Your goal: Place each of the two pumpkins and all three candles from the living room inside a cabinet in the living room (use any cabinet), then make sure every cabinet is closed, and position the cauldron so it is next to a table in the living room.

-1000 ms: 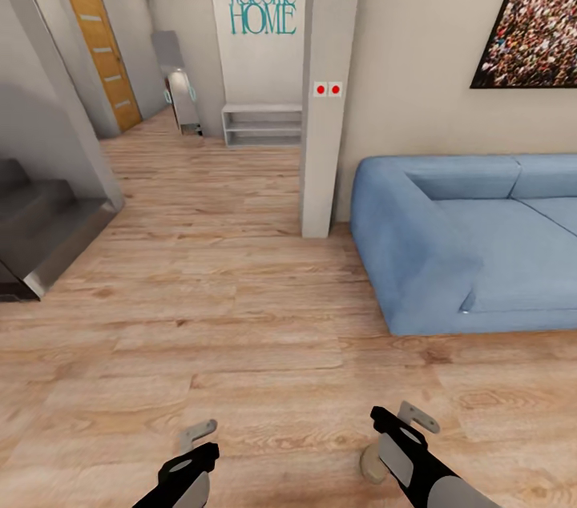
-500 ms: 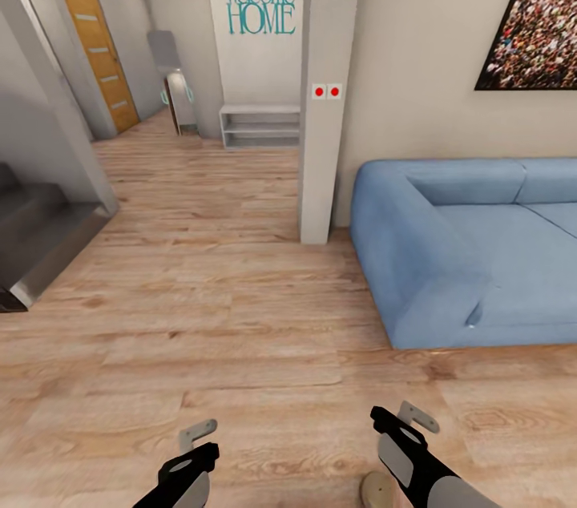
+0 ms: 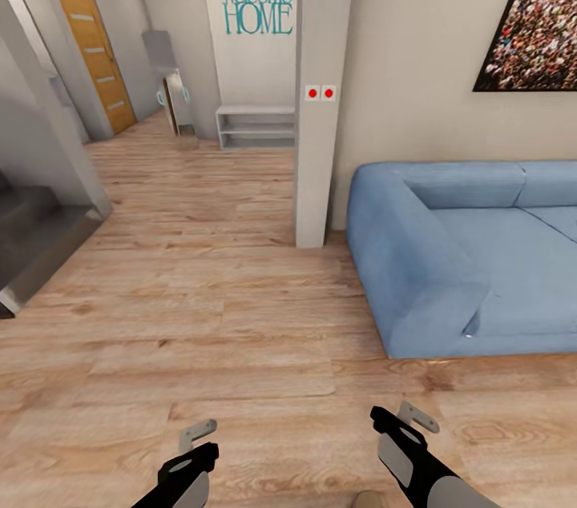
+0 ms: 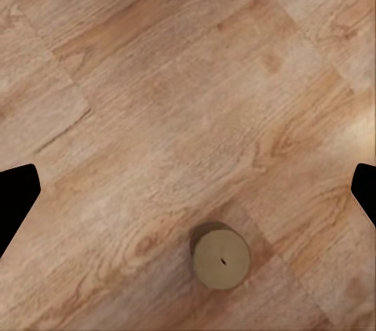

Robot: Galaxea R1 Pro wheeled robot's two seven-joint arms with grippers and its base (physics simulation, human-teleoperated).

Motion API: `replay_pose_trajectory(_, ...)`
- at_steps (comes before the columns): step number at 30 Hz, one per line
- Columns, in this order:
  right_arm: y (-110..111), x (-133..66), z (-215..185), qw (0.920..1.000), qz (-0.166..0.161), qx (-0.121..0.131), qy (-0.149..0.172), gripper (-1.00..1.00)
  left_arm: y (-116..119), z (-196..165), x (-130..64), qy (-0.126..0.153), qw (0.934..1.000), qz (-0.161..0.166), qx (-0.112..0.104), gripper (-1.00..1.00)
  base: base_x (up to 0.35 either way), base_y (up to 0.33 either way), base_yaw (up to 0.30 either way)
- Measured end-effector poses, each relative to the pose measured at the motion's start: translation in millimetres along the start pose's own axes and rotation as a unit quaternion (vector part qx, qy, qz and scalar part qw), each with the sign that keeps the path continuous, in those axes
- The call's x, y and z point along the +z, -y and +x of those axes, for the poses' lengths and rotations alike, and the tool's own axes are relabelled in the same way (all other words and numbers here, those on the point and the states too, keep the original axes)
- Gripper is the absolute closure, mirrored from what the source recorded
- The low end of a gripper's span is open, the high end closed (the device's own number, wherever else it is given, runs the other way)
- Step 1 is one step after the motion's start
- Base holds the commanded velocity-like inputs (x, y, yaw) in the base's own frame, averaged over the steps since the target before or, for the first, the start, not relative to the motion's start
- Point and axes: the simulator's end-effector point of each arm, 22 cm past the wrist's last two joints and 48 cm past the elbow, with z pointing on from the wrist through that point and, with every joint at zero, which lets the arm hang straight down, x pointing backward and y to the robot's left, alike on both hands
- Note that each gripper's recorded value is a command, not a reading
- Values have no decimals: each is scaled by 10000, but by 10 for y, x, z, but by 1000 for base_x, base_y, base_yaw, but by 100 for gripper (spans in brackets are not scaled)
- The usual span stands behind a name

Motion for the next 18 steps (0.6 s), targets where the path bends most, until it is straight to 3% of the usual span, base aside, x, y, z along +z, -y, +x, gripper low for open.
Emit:
replay_pose_trajectory(5,5,2,-1,10000,4,-1,0,-100,5,1,-1,2,10000,1,7,-100,110,47,0)
replay_pose_trajectory(18,14,59,28,10000,14,9,7,-100,19,-48,52,183,9998,5,-52,-100,6,2,0)
